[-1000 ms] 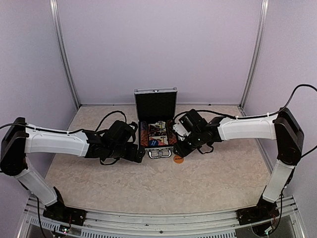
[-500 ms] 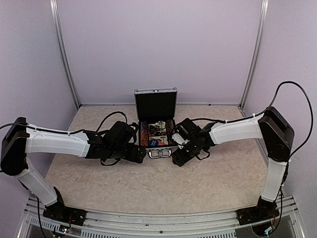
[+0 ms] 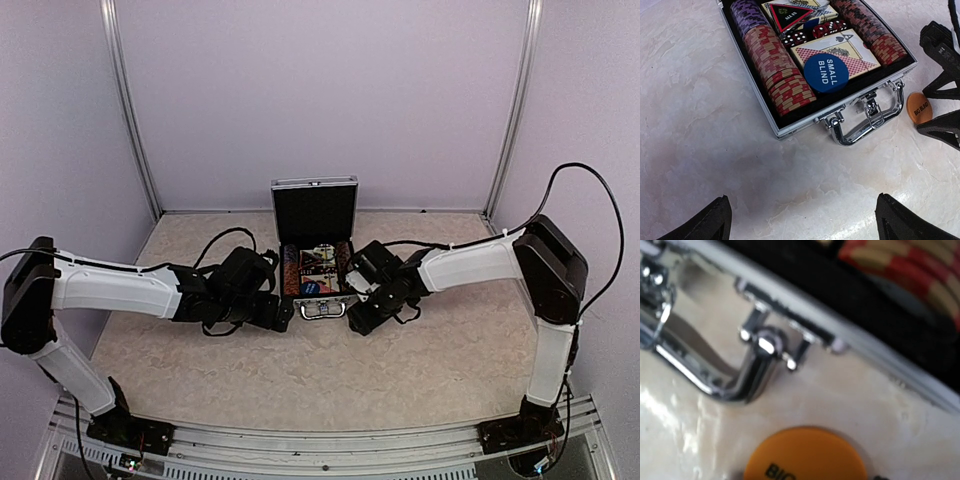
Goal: Pack up texas hold em set
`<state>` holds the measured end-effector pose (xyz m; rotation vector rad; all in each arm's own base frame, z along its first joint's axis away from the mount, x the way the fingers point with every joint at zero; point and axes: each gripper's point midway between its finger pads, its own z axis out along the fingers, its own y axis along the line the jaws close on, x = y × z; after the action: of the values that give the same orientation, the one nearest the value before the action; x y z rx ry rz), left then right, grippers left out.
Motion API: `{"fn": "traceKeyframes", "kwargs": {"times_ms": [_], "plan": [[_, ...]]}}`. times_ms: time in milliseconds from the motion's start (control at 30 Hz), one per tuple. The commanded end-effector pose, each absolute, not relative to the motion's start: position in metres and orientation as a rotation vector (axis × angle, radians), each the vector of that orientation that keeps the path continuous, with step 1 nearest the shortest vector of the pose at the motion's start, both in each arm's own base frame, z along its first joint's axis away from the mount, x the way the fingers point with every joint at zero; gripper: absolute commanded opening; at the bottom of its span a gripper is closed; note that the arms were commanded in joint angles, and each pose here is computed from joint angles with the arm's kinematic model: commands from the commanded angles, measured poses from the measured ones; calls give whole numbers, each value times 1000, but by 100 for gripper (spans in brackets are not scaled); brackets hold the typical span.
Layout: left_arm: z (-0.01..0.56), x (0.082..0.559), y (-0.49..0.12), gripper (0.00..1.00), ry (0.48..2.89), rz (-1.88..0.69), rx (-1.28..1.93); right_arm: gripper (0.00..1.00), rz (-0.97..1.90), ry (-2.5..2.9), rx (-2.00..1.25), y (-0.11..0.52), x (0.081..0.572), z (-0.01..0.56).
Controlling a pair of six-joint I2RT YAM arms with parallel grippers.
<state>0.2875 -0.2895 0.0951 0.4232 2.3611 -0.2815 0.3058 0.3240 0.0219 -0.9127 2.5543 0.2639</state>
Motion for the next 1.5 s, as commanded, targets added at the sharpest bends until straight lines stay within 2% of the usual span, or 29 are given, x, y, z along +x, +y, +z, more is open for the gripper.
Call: {"fn": "traceKeyframes", "kwargs": {"times_ms": [0, 133, 400, 767, 1467], "plan": [[98, 287, -289, 99, 2344, -286, 406, 59, 262, 2611, -919, 322, 302, 1], [97, 287, -289, 99, 2345, -284, 408, 50, 261, 2608, -925, 322, 302, 1], [94, 287, -289, 99, 2350, -278, 412, 44, 283, 2565, -928, 326, 303, 19], [91, 288, -293, 99, 2356, -285, 417, 43, 314, 2469, -905, 332, 306, 64], [88, 288, -296, 99, 2366, -284, 424, 43, 321, 2463, -901, 332, 305, 68]]}}
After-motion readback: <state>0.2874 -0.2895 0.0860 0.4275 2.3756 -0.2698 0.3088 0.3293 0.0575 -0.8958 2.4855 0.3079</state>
